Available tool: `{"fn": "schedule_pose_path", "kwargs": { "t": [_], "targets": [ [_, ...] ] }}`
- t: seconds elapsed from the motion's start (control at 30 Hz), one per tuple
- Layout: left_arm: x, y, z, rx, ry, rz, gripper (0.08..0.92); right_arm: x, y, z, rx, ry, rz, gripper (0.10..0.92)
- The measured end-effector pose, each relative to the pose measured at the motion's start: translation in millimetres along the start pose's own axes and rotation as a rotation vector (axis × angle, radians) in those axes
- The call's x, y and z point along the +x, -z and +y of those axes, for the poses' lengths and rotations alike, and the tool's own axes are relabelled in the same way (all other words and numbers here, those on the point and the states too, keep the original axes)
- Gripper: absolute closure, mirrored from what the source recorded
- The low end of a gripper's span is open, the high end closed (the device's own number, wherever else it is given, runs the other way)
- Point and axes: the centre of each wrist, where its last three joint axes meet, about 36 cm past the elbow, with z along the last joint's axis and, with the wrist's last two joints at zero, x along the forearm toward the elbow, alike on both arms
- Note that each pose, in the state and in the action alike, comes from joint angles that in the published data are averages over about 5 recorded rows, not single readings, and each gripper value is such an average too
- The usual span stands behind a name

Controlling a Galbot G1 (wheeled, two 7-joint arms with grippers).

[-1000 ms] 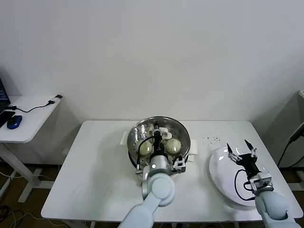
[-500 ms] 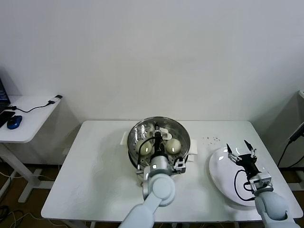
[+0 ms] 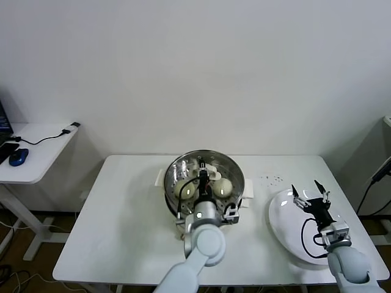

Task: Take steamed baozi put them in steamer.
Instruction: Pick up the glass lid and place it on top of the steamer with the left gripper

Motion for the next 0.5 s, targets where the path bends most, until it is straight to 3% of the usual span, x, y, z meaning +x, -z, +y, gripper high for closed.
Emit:
{"fn": "schedule_pose_path", "kwargs": {
  "t": [0.5],
  "targets": [
    [12.4, -17.6, 9.6, 0.011, -0.01, -0.013, 0.395, -0.6, -0.8, -2.0, 0.001, -0.005, 0.003, 0.2]
  ]
}}
